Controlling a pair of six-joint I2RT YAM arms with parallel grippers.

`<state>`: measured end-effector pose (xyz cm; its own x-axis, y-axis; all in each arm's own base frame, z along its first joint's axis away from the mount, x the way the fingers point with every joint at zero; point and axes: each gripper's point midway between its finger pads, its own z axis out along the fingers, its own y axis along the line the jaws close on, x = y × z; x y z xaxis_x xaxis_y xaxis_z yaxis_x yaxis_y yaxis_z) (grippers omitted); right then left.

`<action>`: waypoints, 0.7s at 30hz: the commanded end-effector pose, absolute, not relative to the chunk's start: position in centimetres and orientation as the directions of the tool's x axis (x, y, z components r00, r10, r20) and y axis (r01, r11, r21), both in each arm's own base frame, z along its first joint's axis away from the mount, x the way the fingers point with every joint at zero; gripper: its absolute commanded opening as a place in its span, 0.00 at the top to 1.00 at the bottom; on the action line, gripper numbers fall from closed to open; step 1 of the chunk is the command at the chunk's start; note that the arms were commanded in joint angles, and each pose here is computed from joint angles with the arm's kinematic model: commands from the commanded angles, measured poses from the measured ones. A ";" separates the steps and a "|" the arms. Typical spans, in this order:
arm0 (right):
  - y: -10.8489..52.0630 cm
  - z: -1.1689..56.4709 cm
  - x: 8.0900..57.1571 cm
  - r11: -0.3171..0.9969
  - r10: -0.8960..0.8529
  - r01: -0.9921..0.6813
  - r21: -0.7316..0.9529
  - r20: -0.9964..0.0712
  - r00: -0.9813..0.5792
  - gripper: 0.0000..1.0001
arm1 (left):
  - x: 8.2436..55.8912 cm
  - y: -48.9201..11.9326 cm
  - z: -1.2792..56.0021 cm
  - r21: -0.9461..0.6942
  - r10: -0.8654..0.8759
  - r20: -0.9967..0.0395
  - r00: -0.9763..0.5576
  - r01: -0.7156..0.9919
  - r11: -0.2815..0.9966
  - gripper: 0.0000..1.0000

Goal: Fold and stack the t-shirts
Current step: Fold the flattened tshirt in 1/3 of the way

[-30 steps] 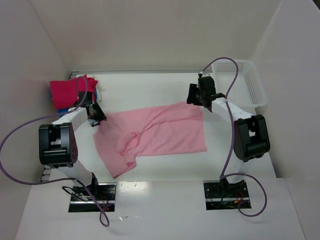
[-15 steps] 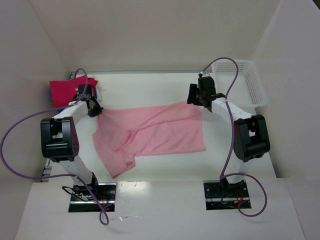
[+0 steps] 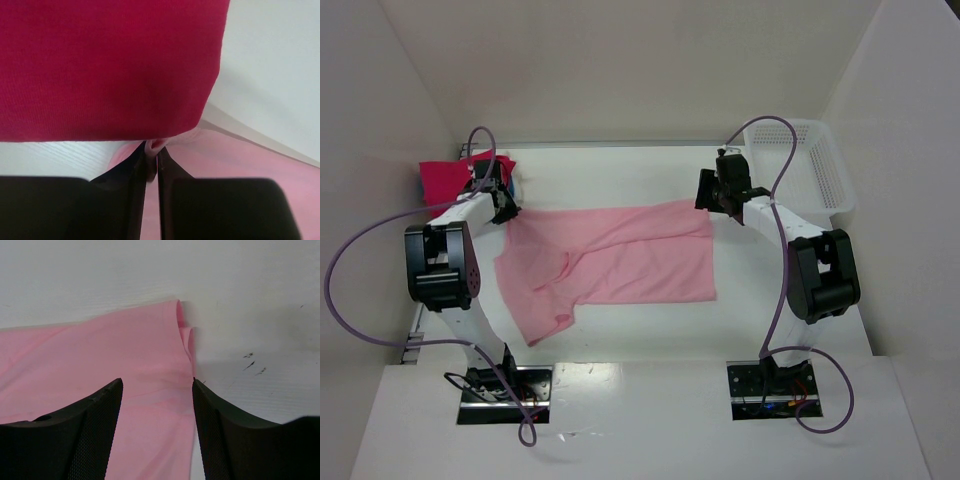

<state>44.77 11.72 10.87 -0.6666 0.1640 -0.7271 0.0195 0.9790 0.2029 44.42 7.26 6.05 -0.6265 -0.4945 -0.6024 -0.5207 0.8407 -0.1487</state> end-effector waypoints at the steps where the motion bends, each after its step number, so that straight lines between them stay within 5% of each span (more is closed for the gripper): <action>1: 11.7 11.8 44.6 0.983 0.150 0.013 0.186 -0.750 -0.644 0.36 | 46.9 8.7 8.5 -0.132 -0.442 -0.691 -0.571 -0.502 0.855 0.80; 5: 11.7 11.8 44.6 0.983 0.150 0.013 0.186 -0.750 -0.644 0.36 | 47.7 8.9 9.2 -0.145 -0.433 -0.720 -0.542 -0.493 0.858 0.83; 8: 11.7 11.4 44.6 0.983 0.148 0.015 0.183 -0.744 -0.651 0.36 | 48.4 9.0 9.3 -0.151 -0.432 -0.729 -0.531 -0.491 0.858 1.00; 19: 12.1 10.7 44.2 0.982 0.135 -0.008 0.189 -0.730 -0.670 0.36 | 50.0 9.0 9.3 -0.191 -0.444 -0.737 -0.509 -0.474 0.860 1.00; 21: 12.2 9.8 43.8 0.981 0.140 -0.003 0.196 -0.708 -0.692 0.44 | 50.0 9.0 9.3 -0.191 -0.444 -0.737 -0.509 -0.474 0.860 1.00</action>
<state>44.55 11.70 10.54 -0.6731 0.1583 -0.7224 0.0163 0.9798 0.1995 47.72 7.99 6.59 -0.5892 -0.4531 -0.6690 -0.4855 0.8603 -0.1551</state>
